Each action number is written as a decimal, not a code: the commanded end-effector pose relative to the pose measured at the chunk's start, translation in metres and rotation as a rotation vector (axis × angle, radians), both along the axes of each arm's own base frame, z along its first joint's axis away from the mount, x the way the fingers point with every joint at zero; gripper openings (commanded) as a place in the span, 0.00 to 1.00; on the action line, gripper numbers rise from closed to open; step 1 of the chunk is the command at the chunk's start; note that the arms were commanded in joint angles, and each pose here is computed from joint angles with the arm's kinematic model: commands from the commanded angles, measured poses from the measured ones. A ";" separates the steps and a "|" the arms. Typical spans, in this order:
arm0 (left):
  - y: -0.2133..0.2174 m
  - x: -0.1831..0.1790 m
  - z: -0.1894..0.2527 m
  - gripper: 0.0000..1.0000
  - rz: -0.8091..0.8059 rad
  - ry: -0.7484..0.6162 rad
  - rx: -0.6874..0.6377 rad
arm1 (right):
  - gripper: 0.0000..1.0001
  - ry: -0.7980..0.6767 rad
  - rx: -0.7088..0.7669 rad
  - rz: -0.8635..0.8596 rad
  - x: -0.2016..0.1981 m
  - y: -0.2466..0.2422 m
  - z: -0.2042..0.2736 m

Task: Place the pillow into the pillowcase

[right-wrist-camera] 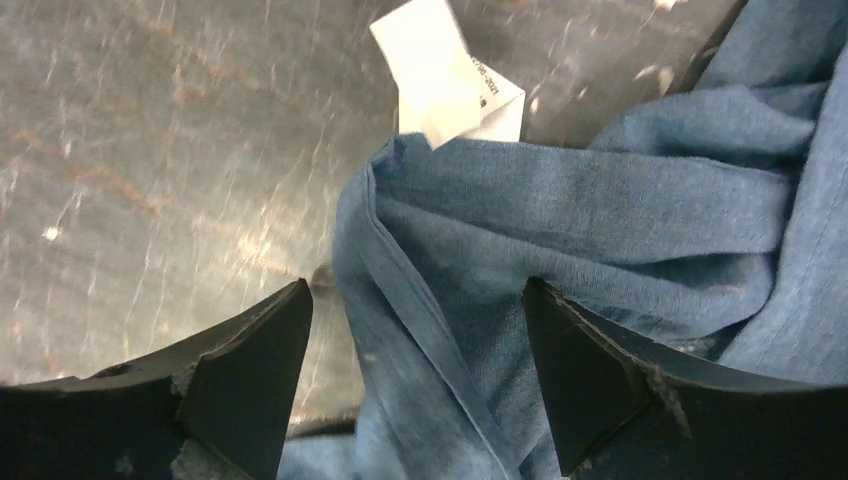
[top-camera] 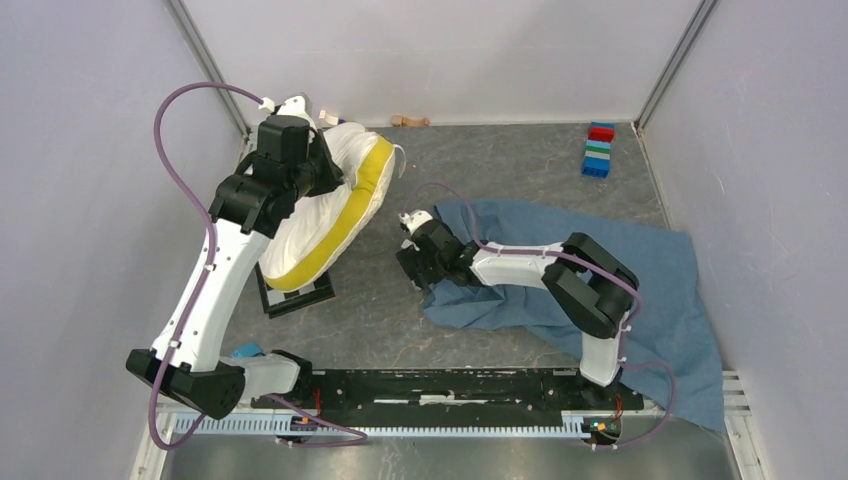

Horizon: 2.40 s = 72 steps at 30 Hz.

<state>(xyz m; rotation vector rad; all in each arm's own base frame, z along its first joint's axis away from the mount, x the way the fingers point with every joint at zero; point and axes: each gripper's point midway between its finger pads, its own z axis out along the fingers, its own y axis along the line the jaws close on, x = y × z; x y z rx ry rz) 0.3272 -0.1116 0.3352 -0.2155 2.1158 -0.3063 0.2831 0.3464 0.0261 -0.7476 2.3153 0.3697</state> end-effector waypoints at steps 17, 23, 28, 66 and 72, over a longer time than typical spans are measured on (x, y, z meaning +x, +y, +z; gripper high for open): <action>-0.012 0.001 0.030 0.02 -0.016 -0.097 -0.123 | 0.20 0.029 0.737 -0.009 0.094 0.044 0.144; -0.009 0.000 0.020 0.02 -0.010 -0.082 -0.100 | 0.82 0.010 0.590 -0.057 0.083 0.029 0.120; -0.004 0.001 0.024 0.02 0.010 -0.097 -0.088 | 0.79 -0.082 0.487 -0.111 0.052 -0.007 0.118; -0.041 -0.009 -0.022 0.02 -0.146 0.028 -0.082 | 0.07 0.072 0.196 0.373 -0.169 -0.020 0.021; -0.035 -0.014 -0.052 0.02 -0.108 0.060 -0.077 | 0.54 -0.082 0.243 0.213 -0.132 -0.034 0.080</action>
